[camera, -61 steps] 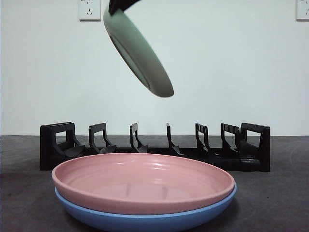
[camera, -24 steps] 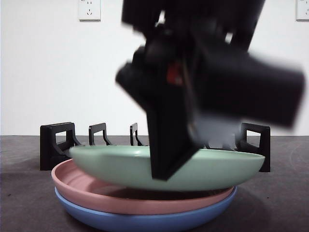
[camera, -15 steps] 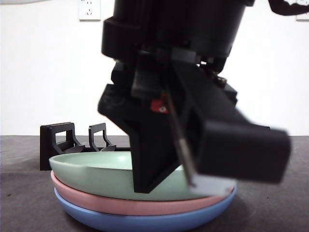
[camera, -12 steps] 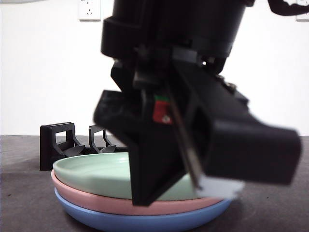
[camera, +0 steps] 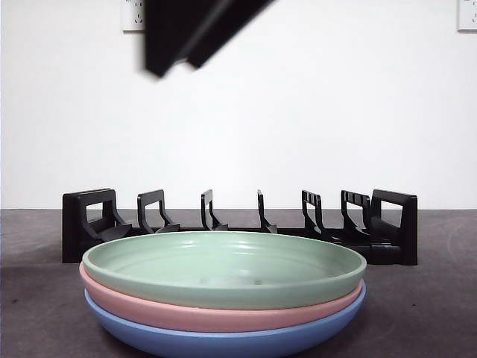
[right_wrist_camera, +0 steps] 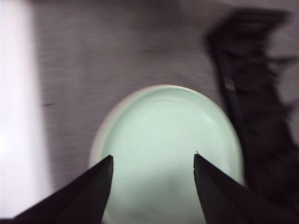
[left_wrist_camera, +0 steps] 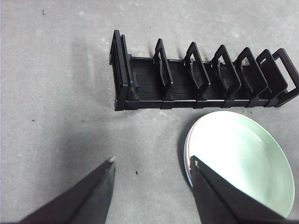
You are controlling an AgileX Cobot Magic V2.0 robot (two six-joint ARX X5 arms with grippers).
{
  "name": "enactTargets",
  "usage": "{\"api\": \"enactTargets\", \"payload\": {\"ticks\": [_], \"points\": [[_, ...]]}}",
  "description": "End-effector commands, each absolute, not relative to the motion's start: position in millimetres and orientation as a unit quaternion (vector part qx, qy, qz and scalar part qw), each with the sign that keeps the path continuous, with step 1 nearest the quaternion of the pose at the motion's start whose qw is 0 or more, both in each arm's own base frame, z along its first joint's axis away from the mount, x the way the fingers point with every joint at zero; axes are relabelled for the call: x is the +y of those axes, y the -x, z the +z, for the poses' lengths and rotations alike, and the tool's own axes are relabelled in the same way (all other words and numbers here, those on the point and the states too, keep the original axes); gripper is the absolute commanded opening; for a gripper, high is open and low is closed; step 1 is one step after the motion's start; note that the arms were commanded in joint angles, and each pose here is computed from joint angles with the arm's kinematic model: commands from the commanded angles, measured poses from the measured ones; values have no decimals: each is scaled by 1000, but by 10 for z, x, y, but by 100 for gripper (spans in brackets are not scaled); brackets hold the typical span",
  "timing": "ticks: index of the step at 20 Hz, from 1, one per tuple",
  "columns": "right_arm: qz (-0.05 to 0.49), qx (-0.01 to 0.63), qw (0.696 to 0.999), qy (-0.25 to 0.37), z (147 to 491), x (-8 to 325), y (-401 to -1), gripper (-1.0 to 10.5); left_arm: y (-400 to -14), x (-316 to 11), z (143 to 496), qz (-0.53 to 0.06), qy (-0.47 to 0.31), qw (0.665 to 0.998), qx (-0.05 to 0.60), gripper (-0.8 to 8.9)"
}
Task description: Place the plate
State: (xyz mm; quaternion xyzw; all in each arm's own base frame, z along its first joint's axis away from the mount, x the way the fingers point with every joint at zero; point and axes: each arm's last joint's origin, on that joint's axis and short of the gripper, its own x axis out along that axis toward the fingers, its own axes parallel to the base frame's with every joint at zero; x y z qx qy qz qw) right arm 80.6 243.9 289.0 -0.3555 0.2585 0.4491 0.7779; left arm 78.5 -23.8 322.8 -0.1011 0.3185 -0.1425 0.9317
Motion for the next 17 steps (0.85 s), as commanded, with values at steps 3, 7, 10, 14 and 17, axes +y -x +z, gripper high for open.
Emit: {"api": "enactTargets", "payload": {"ticks": [3, 7, 10, 14, 17], "points": [[371, 275, 835, 298, 3014, 2054, -1168, 274, -777, -237, 3281, -145, 100, 935, 308, 250], [300, 296, 873, 245, 2985, 1541, -1428, 274, -777, -237, 3281, -145, 100, 935, 308, 250], [257, 308, 891, 211, 2954, 1211, -1536, 274, -777, -237, 3282, -146, 100, 935, 307, 250], [208, 314, 909, 179, 2978, 923, -1665, 274, -774, -236, 3279, -145, 100, 935, 309, 250], [197, 337, 905, 168, 2951, 844, -1680, 130, -772, -236, 3276, -145, 101, 934, 311, 88]]}}
